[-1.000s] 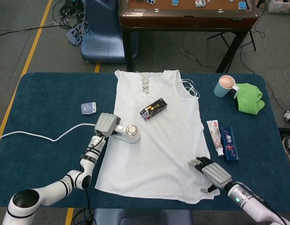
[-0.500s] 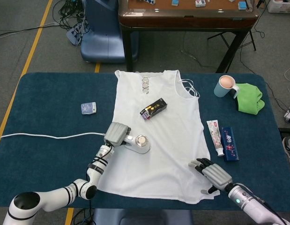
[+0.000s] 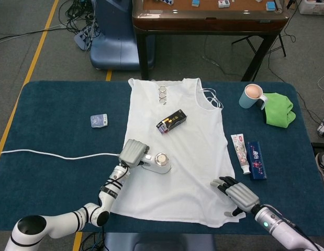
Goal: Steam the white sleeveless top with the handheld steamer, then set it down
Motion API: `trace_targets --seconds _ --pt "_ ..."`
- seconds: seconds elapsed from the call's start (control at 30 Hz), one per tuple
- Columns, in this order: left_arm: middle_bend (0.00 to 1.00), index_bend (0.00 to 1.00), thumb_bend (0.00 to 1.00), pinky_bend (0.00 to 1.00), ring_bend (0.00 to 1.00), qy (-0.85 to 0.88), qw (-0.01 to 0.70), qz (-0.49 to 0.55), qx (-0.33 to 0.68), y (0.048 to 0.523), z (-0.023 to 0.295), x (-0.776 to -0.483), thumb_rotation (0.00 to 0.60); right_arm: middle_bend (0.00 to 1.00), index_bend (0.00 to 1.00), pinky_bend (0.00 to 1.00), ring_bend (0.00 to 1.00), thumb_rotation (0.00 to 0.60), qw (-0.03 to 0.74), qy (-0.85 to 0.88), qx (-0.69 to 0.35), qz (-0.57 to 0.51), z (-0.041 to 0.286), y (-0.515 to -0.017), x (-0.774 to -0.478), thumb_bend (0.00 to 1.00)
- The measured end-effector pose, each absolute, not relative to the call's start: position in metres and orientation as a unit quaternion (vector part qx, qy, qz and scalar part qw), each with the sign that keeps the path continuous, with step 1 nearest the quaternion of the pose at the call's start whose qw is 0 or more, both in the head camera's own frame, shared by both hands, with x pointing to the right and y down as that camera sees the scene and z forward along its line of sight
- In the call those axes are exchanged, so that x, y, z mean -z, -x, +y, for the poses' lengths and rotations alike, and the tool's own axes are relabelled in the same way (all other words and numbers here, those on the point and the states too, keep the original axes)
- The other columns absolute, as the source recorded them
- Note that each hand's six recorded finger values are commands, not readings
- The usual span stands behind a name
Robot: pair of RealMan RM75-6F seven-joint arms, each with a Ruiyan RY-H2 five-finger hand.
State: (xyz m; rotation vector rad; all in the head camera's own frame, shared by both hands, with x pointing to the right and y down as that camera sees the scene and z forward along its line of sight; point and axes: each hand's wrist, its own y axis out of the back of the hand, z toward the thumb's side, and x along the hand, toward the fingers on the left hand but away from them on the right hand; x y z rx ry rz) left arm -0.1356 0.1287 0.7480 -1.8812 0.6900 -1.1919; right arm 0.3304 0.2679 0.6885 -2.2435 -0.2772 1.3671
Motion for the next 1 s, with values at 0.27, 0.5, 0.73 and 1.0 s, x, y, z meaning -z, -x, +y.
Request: trace_targets --seconds 0.27,0.5,0.73,1.0 --pt "0.75 0.80 0.31 0.61 0.63 0.727 0.390 0.290 0.484 0.175 0.113 -0.746 0.600 0.11 0.00 0.00 0.00 0.600 0.248 0.825 -0.499 -0.097 0.267 -0.325 -0.690 0.07" --pt "0.75 0.80 0.31 0.61 0.63 0.714 0.388 0.305 0.496 0.207 0.101 -0.744 0.600 0.11 0.00 0.00 0.00 0.600 0.248 0.824 -0.500 -0.094 0.267 -0.324 -0.691 0.07" --pt "0.75 0.80 0.31 0.61 0.63 0.718 0.371 0.321 0.493 0.223 0.098 -0.735 0.600 0.11 0.00 0.00 0.00 0.600 0.250 0.825 -0.498 -0.095 0.267 -0.323 -0.689 0.07" --pt "0.75 0.80 0.31 0.61 0.63 0.725 0.345 0.351 0.482 0.250 0.098 -0.709 0.600 0.11 0.00 0.00 0.00 0.600 0.256 0.826 -0.493 -0.101 0.265 -0.322 -0.685 0.07"
